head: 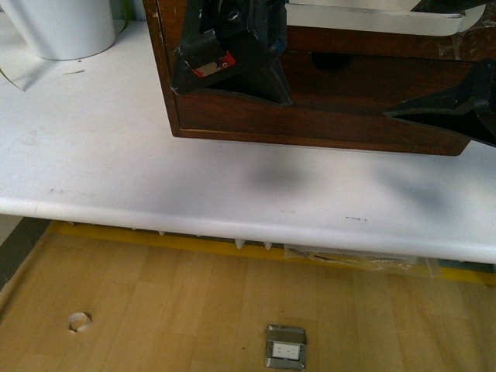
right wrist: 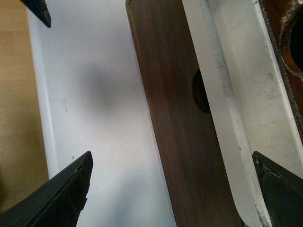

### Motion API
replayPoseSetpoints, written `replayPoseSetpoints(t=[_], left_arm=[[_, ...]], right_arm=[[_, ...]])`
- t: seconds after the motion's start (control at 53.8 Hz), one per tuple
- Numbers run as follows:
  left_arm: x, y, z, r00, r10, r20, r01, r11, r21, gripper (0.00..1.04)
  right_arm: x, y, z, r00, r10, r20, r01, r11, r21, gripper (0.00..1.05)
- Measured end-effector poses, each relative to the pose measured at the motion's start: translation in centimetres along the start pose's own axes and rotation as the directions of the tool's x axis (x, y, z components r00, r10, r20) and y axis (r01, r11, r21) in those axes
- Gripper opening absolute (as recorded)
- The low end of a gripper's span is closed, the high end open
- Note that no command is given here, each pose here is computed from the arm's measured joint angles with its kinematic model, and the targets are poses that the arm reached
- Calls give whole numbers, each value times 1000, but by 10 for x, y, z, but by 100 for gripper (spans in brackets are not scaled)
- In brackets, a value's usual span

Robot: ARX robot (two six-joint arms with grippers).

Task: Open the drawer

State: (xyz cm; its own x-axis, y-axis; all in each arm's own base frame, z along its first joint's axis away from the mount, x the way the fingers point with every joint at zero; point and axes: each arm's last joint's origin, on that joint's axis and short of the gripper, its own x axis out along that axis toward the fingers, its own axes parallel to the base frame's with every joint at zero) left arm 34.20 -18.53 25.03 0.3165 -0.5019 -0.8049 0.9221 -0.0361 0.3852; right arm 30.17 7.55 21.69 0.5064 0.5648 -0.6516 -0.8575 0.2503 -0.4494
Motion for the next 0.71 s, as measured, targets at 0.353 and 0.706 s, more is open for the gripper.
replayPoseSetpoints(t=[0.353,0.706], left_arm=[[-10,-18,-1,999,-39,-14,39,998,51,99],[-25,-52,-5,998,-66,-2,65,992,106,99]], right_arm=[[-13,14,1,998,62,10,-62,997,-55,96],[-34,49,-2,994,103,29,-99,988,-122,96]])
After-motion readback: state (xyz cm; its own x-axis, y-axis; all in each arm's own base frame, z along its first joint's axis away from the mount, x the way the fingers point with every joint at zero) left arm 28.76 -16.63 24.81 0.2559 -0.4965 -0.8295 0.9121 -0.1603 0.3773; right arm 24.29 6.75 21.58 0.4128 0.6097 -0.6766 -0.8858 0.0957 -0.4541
